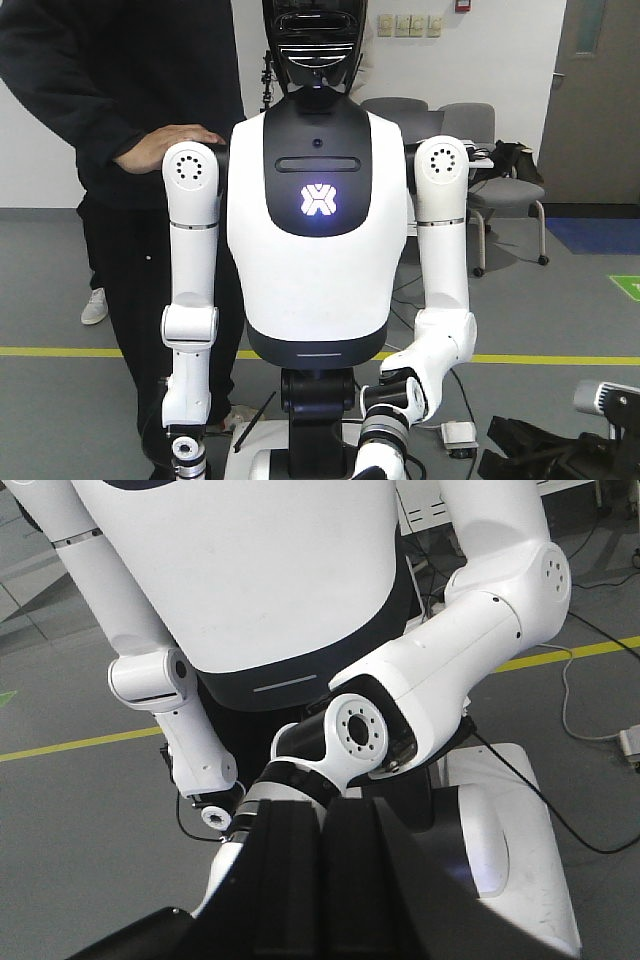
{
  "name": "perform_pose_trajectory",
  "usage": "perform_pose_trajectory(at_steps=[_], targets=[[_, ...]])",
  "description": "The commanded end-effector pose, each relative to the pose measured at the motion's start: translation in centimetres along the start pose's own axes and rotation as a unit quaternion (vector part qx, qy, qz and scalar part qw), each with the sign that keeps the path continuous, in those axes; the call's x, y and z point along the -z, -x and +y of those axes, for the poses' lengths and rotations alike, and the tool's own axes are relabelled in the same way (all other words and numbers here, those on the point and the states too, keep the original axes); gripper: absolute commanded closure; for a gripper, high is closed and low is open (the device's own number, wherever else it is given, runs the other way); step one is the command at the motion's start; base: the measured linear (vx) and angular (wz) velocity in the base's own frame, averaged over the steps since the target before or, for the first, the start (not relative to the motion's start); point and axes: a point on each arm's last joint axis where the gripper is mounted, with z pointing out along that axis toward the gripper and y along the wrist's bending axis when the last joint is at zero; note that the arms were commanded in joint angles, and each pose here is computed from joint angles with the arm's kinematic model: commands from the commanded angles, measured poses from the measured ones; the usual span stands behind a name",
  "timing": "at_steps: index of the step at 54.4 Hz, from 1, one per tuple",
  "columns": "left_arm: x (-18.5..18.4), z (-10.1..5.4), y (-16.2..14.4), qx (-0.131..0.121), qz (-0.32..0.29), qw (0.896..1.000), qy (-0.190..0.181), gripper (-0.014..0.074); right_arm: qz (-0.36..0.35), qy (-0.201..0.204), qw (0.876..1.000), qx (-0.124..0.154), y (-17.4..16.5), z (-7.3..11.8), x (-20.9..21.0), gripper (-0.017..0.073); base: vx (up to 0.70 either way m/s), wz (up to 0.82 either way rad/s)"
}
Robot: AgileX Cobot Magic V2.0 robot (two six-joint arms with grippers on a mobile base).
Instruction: Pick snacks and fruit into basket
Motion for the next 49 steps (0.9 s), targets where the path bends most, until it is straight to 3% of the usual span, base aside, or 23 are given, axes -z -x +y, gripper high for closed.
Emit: perform_pose_trajectory(at_steps=[1,12,17,22,28,39,49], targets=[[0.1,0.1,0.7,0.001,-0.046,0.999,0.003,0.0602,-0.061,0.023,0.997,0.039,1.9,0.7,0.3,0.0568,0.00,0.00],[0.1,0.1,0.7,0.001,-0.046,0.999,0.003,0.0602,-0.079,0.019,0.990,0.118,4.0,1.7,3.4,0.0568,0.00,0.00],[0.1,0.1,0.7,0.001,-0.046,0.999,0.003,0.0602,-0.061,-0.003,0.982,0.181,4.7,2.0,6.1,0.0568,0.00,0.00],[0.1,0.1,0.7,0.001,-0.046,0.999,0.003,0.0602,-0.050,-0.025,0.974,0.219,5.3,2.0,8.7,0.0568,0.00,0.00],[0.1,0.1,0.7,0.001,-0.046,0.999,0.003,0.0602,-0.057,-0.075,0.973,0.211,6.1,0.9,11.6,0.0568,0.00,0.00],[0.1,0.1,0.7,0.001,-0.046,0.999,0.003,0.0602,-0.108,-0.174,0.965,0.162,7.2,-0.7,16.3,0.0568,0.00,0.00],[0.1,0.1,0.7,0.001,-0.046,0.999,0.003,0.0602,-0.161,-0.170,0.957,0.171,3.9,-1.0,18.6,0.0568,0.00,0.00]])
